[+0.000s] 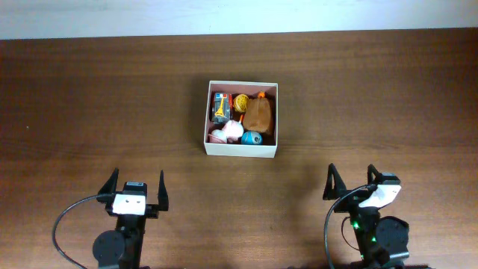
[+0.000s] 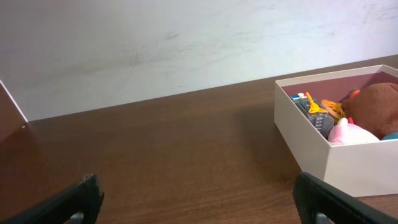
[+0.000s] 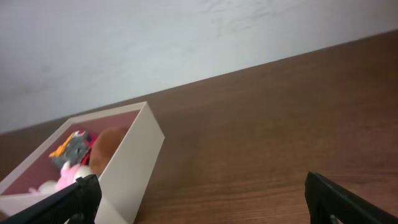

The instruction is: Pack container

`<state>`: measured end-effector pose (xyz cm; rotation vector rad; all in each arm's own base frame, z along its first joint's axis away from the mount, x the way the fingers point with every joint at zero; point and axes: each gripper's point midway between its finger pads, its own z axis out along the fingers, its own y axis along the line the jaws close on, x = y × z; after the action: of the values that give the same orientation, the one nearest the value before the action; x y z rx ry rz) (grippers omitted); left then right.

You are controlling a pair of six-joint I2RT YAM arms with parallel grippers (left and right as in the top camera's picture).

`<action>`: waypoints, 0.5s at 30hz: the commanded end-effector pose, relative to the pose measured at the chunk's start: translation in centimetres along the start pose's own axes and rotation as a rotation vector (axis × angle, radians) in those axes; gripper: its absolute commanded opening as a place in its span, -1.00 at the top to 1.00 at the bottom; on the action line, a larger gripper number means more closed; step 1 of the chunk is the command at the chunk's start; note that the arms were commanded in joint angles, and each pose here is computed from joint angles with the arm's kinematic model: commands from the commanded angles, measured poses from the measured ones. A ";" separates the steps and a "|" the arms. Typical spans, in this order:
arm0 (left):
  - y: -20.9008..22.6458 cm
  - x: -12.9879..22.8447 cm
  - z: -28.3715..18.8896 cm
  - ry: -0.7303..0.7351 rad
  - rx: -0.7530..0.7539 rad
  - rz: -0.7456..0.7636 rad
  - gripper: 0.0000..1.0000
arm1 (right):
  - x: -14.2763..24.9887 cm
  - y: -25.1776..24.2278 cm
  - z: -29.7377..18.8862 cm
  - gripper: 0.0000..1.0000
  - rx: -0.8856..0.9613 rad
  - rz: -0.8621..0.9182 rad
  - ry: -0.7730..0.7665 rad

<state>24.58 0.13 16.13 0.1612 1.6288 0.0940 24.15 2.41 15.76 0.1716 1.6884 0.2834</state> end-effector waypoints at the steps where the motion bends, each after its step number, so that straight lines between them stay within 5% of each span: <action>1: 0.0 0.1 0.0 0.000 -0.004 0.013 -0.99 | 0.6 0.8 0.0 -0.97 -0.039 -0.072 0.009; 15: 0.0 0.1 0.0 0.000 -0.004 0.013 -0.99 | 0.6 1.0 0.0 -0.97 -0.047 -0.083 0.010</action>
<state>24.58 0.13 16.13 0.1612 1.6288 0.0940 24.05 3.27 15.73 0.0864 1.6945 0.2610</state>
